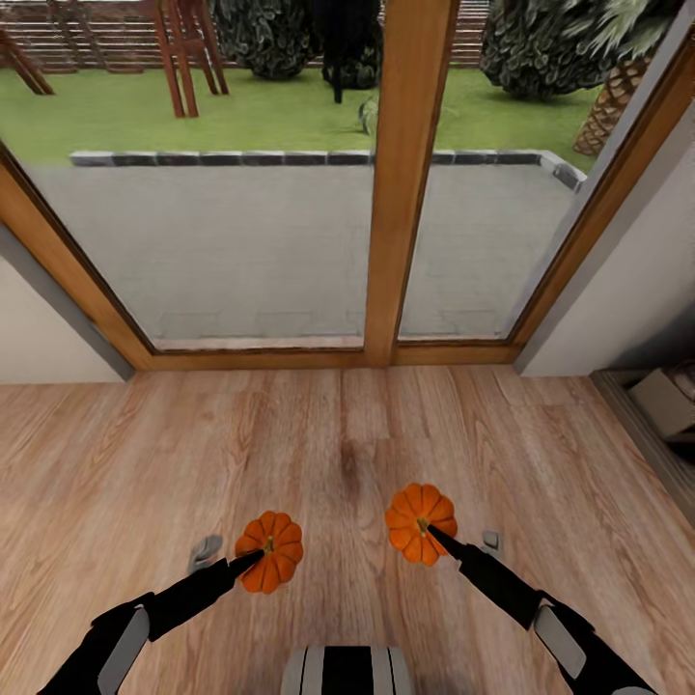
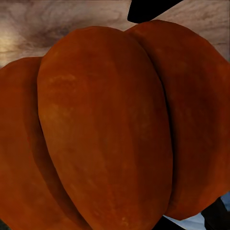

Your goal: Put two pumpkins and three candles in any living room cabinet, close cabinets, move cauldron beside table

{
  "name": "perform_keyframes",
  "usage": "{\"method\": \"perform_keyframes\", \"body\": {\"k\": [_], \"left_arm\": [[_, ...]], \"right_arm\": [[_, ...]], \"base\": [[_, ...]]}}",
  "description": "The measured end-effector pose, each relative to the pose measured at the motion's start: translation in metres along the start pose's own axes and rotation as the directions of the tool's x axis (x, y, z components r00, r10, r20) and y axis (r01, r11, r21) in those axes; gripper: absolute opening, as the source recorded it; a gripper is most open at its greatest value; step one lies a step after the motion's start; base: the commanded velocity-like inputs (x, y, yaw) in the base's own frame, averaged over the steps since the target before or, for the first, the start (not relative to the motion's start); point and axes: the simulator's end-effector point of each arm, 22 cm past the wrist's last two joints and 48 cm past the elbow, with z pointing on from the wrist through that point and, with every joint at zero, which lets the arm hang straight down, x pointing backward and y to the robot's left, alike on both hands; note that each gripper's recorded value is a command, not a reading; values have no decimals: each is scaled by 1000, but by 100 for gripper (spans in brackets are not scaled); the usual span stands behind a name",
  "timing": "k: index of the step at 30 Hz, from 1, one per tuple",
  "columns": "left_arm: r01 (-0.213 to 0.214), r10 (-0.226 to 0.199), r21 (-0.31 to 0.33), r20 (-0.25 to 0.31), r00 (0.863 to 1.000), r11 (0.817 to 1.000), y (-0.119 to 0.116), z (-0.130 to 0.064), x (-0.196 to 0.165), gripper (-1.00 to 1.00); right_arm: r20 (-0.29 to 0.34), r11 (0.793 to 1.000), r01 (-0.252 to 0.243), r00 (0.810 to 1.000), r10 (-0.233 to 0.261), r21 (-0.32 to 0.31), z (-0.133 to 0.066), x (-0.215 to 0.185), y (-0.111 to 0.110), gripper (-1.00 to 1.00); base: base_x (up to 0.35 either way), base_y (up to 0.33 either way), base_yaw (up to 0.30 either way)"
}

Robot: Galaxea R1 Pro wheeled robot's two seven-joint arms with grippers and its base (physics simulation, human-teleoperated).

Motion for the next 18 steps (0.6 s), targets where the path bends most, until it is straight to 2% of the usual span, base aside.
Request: {"method": "perform_keyframes", "body": {"k": [5,11,18], "left_arm": [[-11,11,11,12,1000,1000,-9,-2,-6,-100],[-27,27,25,28,999,999,-19,-6,-14,-100],[-49,47,40,48,998,998,-32,-10,-24,-100]], "right_arm": [[4,1000,-8,1000,8,0,-4,0,3,-100],[23,1000,22,999,-22,-13,-4,-9,13,-100],[39,998,48,998,-46,-35,-4,-19,28,-100]], "base": [[0,0,0],[0,0,-2],[0,0,-170]]}}
